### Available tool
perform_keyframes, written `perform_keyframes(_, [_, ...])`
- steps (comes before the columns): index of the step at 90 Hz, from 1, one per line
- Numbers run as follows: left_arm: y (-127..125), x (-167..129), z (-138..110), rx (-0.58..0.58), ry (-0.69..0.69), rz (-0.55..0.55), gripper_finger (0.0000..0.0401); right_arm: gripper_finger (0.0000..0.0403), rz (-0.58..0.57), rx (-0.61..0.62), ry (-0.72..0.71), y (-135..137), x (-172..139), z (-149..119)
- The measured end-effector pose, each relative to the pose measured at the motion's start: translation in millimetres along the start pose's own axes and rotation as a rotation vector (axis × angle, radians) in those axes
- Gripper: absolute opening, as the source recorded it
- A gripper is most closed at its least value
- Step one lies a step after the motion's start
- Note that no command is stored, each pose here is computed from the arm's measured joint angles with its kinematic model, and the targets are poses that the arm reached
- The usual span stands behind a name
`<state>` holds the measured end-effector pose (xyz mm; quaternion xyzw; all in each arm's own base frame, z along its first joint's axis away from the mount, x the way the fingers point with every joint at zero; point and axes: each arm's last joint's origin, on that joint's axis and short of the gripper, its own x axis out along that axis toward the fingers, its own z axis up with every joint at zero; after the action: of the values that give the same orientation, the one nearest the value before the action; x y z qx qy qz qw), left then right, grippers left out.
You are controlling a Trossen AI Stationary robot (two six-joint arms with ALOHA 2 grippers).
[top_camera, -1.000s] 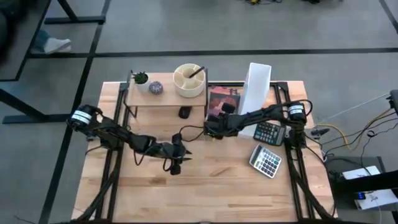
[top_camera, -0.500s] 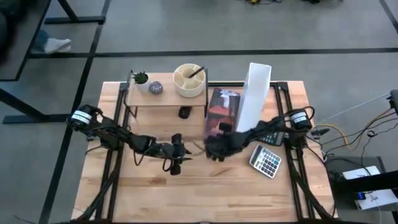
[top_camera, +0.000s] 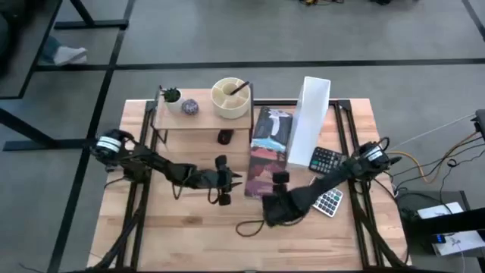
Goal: Stock shelves
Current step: Put the brown book into the white file holder
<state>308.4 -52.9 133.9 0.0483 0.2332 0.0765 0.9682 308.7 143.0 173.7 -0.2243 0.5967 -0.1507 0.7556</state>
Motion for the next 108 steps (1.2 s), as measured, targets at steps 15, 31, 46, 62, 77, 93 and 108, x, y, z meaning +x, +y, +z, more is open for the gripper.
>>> perform_keyframes(15, [-2.9,18.7,0.8,0.033,0.026,0.011,0.0098,0.0182,-0.129,-0.107,0.067,2.3,3.6,-19.9])
perform_keyframes(31, [-3.1,23.7,0.5,0.043,0.060,0.015,0.0098,0.0232,-0.237,-0.219,0.098,3.7,27.8,-41.9])
perform_keyframes(46, [-2.0,22.9,-3.5,0.040,0.076,0.021,0.0098,0.0253,-0.302,-0.277,0.096,3.3,54.3,-60.7])
perform_keyframes(62, [4.2,24.0,-5.9,0.025,0.083,0.040,0.0098,0.0253,-0.308,-0.343,0.041,3.0,67.8,-62.0])
perform_keyframes(77, [11.4,31.3,-12.7,0.005,0.095,0.065,0.0098,0.0238,-0.324,-0.478,-0.015,5.0,69.0,-50.9])
perform_keyframes(93, [13.3,44.0,-26.6,0.007,0.139,0.085,0.0098,0.0227,-0.331,-0.535,-0.052,5.0,66.2,-39.1])
perform_keyframes(108, [11.7,51.7,-27.8,0.000,0.132,0.092,0.0098,0.0218,-0.334,-0.476,-0.100,5.3,61.3,-27.2])
